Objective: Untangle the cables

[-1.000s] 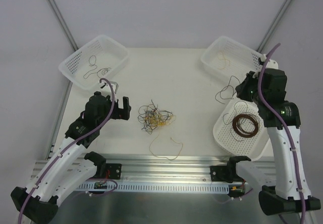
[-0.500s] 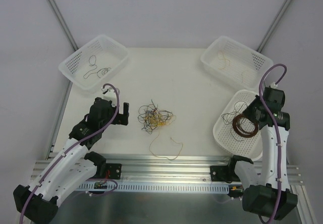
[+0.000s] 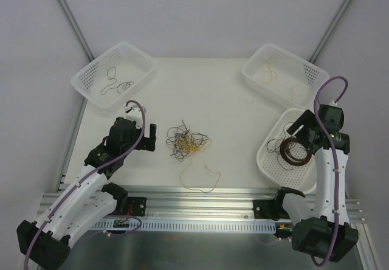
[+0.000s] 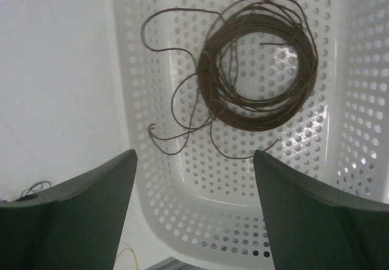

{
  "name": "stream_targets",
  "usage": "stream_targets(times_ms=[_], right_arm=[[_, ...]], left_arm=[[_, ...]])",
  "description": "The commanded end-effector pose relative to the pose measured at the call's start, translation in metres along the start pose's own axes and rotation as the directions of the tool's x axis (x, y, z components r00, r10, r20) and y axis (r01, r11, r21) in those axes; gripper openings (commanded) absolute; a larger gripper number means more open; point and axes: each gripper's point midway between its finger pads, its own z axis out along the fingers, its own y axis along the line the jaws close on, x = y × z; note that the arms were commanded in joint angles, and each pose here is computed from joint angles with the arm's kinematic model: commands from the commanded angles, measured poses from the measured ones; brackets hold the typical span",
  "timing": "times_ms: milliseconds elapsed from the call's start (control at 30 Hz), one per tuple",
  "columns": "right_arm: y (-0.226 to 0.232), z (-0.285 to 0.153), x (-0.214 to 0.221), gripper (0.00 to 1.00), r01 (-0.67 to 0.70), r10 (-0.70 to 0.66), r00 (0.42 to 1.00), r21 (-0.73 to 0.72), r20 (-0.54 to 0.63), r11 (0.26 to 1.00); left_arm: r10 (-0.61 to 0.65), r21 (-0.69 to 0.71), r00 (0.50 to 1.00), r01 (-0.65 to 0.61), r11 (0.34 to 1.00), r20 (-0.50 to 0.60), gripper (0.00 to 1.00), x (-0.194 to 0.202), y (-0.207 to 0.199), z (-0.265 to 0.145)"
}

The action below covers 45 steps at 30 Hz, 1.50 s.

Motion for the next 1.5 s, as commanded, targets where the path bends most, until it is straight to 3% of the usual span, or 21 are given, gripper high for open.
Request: stream_targets(times_ms=[0, 133, 333, 367, 433, 467, 600, 867, 1000, 1100, 1300, 1400, 1433, 1467], right_arm=[[0.044, -0.03, -0.013, 0.82, 0.161, -0.149, 0.986, -0.189, 0.076, 0.969], [0.088, -0.047, 0.003, 0.84, 0.345, -0.327, 0.939, -0.325, 0.109, 0.881], [0.158, -0.066, 0.07, 0.84, 0.504, -0.551, 0.826, -0.592, 0.118, 0.629], [0.167, -0.072, 0.091, 0.84, 0.538, -0.616, 0.778, -0.634, 0.122, 0.555], [0.177, -0.066, 0.119, 0.84, 0.563, -0.694, 0.715, -0.66, 0.087, 0.498], [0.181, -0.072, 0.141, 0.84, 0.618, -0.766, 0.629, -0.681, 0.128, 0.394], [0.185, -0.063, 0.196, 0.84, 0.646, -0.877, 0.467, -0.721, 0.114, 0.25], [0.172, -0.037, 0.272, 0.8, 0.633, -0.982, 0.184, -0.769, 0.039, 0.088], [0.172, -0.029, 0.297, 0.77, 0.609, -0.992, 0.128, -0.791, 0.024, 0.059], [0.176, -0.025, 0.309, 0.71, 0.603, -0.994, 0.11, -0.797, 0.029, 0.043], [0.179, -0.018, 0.324, 0.45, 0.572, -0.996, 0.084, -0.82, 0.017, 0.034], [0.179, -0.019, 0.324, 0.18, 0.567, -0.997, 0.075, -0.823, 0.023, 0.024], [0.18, -0.022, 0.32, 0.01, 0.575, -0.997, 0.069, -0.818, 0.026, 0.018], [0.183, -0.025, 0.314, 0.01, 0.589, -0.996, 0.072, -0.808, 0.043, 0.008]], left_arm=[[0.01, 0.044, 1.0, -0.011, 0.999, 0.016, 0.99, -0.006, -0.007, 0.004], [-0.002, 0.103, 1.0, 0.004, 0.995, -0.015, 0.99, -0.004, -0.019, 0.008], [-0.033, 0.163, 0.998, 0.042, 0.986, -0.054, 0.99, -0.001, -0.033, 0.012], [-0.037, 0.162, 0.997, 0.046, 0.986, -0.061, 0.99, 0.0, -0.034, 0.013], [-0.033, 0.182, 0.997, 0.046, 0.982, -0.076, 0.99, 0.002, -0.038, 0.015], [-0.029, 0.181, 0.996, 0.043, 0.983, -0.082, 0.99, 0.003, -0.037, 0.015], [-0.018, 0.166, 0.997, 0.031, 0.986, -0.082, 0.99, 0.004, -0.034, 0.017], [0.001, 0.115, 0.997, 0.008, 0.993, -0.075, 0.99, 0.004, -0.024, 0.019], [0.002, 0.118, 0.997, 0.007, 0.993, -0.076, 0.99, 0.005, -0.025, 0.019], [0.001, 0.11, 0.997, 0.007, 0.994, -0.073, 0.99, 0.004, -0.023, 0.019], [0.003, 0.109, 0.997, 0.005, 0.994, -0.074, 0.99, 0.005, -0.023, 0.019], [0.005, 0.112, 0.997, 0.004, 0.994, -0.074, 0.99, 0.005, -0.023, 0.019], [0.004, 0.113, 0.998, 0.004, 0.994, -0.07, 0.99, 0.004, -0.024, 0.019], [0.006, 0.114, 0.997, 0.003, 0.993, -0.071, 0.99, 0.005, -0.024, 0.018]])
